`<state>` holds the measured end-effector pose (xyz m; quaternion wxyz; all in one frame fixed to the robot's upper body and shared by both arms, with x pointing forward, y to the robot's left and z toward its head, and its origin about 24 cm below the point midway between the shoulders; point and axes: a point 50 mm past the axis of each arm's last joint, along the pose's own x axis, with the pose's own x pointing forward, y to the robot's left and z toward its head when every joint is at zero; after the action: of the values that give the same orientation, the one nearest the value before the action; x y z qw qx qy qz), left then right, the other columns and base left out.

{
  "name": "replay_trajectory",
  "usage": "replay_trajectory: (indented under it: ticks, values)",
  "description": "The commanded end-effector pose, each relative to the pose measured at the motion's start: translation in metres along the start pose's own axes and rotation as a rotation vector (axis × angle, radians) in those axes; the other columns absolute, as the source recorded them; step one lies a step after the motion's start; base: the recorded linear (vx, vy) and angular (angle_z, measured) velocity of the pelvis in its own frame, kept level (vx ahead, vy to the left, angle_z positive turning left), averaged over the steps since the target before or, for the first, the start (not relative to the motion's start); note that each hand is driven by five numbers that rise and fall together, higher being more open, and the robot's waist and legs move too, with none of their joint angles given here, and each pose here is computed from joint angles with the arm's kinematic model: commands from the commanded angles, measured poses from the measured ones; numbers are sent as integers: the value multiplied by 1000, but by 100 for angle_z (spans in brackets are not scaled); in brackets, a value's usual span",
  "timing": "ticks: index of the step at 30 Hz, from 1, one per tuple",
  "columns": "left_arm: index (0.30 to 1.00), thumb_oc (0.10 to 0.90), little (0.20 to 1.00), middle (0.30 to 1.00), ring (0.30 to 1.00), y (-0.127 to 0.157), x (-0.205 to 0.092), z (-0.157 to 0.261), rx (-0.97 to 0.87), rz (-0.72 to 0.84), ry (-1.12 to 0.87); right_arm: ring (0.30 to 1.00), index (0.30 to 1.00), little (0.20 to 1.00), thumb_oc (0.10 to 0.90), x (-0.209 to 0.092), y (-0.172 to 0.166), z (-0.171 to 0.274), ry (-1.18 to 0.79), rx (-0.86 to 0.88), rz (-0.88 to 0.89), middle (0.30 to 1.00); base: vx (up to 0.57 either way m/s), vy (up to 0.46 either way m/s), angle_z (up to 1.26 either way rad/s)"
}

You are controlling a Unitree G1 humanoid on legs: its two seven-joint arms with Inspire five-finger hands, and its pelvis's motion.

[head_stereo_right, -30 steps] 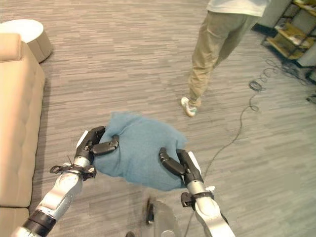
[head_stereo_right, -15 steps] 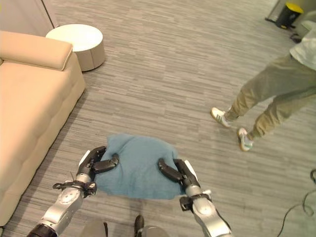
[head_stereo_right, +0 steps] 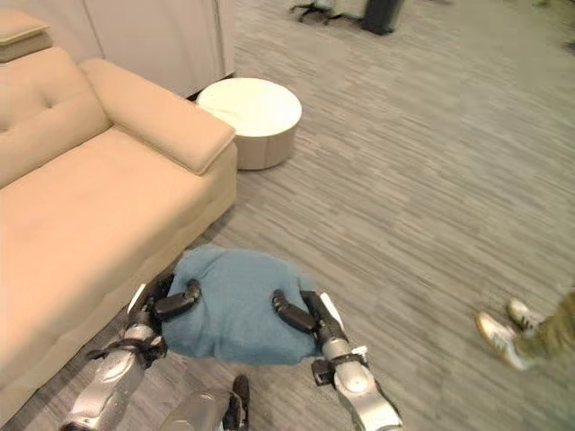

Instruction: Pick up all the scattered cushions and arrange them neatly on the sofa.

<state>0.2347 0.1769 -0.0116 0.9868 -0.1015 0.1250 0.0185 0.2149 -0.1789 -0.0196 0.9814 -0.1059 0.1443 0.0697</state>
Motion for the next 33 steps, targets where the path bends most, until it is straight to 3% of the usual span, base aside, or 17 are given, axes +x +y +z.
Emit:
replay_trajectory:
  ticks: [1,10,15,22,33]
  values:
    - [300,400,300,300,300,-54,8,75,-88,-281,-376,300,300,300,400,11,19,88,-449,90,117,300,500,-264,225]
    - [300,400,300,300,300,-63,8,73,-148,-299,-369,300,300,300,400,9,13,77,-395,93,77,300,507,-267,177]
    - [300,400,300,300,300,-67,10,80,-145,-301,-389,300,300,300,400,13,-2,93,-456,47,25,300,185,-301,89]
    - [300,400,300,300,300,-72,18,93,-164,-277,-412,300,300,300,400,16,-8,117,-543,17,-15,300,334,-18,34]
    - [300,400,300,300,300,-56,17,97,-150,-212,-426,300,300,300,400,19,2,147,-662,-23,12,300,296,261,-3]
